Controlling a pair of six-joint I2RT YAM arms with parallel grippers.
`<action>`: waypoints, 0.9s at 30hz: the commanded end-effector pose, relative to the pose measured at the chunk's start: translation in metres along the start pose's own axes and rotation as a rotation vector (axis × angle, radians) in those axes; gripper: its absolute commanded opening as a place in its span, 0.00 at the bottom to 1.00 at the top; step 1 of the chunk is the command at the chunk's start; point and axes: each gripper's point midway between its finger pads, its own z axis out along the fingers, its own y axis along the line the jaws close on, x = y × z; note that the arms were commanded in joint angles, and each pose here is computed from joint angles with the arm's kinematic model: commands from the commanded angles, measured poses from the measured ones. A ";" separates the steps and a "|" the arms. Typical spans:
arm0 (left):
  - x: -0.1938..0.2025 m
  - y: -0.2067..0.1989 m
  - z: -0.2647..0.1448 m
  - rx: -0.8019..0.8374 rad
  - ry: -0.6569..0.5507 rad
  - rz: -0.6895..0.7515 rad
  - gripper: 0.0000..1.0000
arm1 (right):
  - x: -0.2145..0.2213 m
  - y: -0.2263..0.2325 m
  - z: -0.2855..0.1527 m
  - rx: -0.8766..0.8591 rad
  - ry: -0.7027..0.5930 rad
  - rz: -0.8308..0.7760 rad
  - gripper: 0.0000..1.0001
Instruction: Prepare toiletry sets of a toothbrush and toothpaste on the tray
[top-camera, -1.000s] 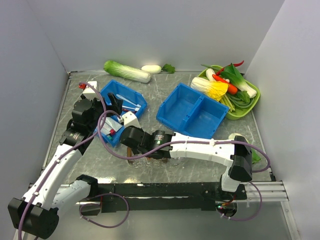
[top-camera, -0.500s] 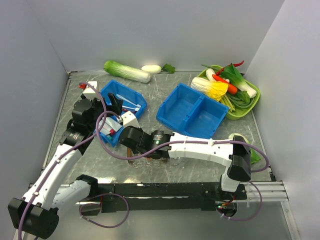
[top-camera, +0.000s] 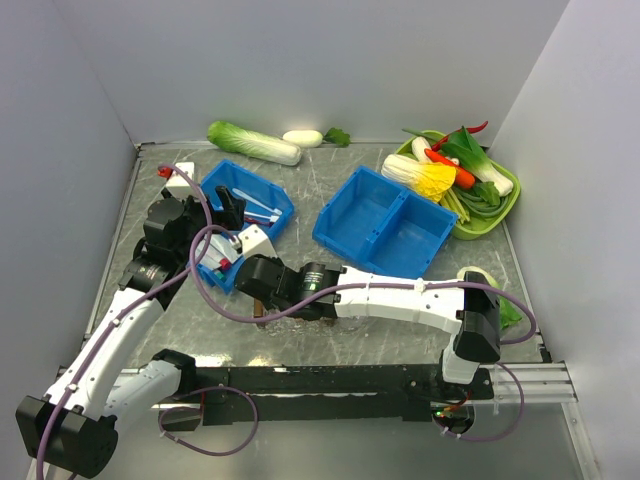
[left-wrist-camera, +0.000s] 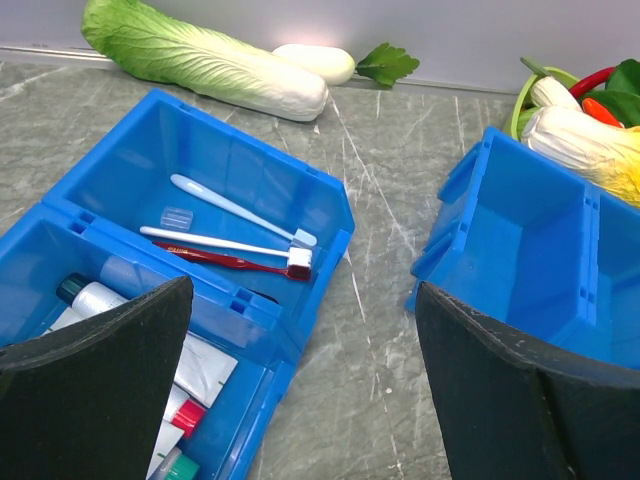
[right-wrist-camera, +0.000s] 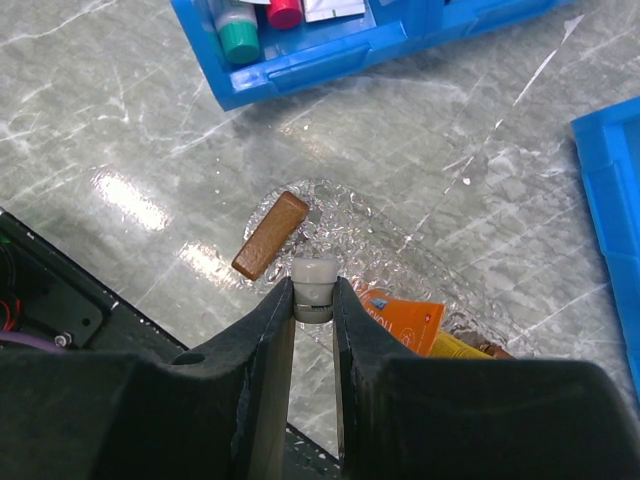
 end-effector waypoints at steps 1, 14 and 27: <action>-0.012 -0.006 0.001 0.030 -0.042 0.006 0.96 | 0.004 0.009 0.001 -0.017 0.011 -0.077 0.00; -0.013 -0.006 0.001 0.034 -0.044 0.006 0.96 | 0.005 0.027 -0.002 -0.100 0.019 -0.216 0.00; -0.012 -0.006 0.001 0.031 -0.040 0.007 0.97 | 0.006 0.030 -0.013 -0.140 0.039 -0.212 0.00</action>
